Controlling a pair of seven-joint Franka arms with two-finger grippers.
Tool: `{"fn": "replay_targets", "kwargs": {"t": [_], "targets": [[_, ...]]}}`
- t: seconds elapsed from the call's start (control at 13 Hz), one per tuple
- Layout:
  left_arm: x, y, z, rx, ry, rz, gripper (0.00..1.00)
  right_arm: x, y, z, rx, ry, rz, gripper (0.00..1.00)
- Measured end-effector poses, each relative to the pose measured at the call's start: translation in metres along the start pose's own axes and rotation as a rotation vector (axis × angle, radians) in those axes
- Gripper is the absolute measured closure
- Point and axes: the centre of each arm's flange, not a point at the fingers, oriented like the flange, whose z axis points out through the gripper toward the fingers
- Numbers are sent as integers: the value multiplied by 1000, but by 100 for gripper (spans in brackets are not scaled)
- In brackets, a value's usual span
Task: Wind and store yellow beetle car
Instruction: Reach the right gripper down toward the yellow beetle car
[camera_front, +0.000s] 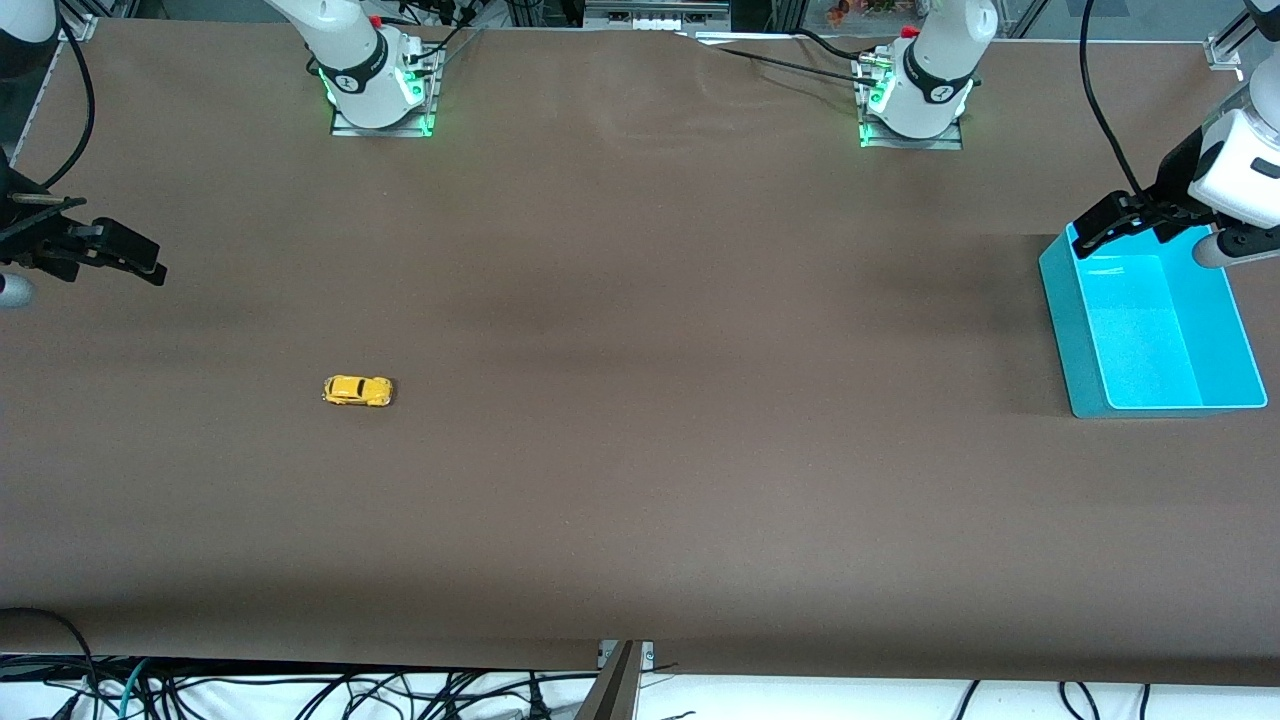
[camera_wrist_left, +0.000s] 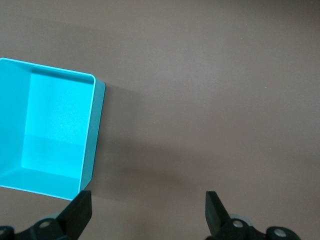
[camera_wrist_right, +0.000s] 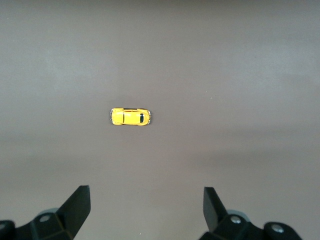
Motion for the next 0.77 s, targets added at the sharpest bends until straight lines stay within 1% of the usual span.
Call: {"fn": "replay_targets", "kwargs": {"t": [0.23,0.54,0.77], "targets": [[3,0,2,-11,-6,-4,0,0,0,0,0,0,0,0],[44,-3,8,-24,-6,-21,0,0,0,1,0,-1,0,0],[51,-15,10,-20,-34,-42,0,0,0,1,0,-2,0,0]]}}
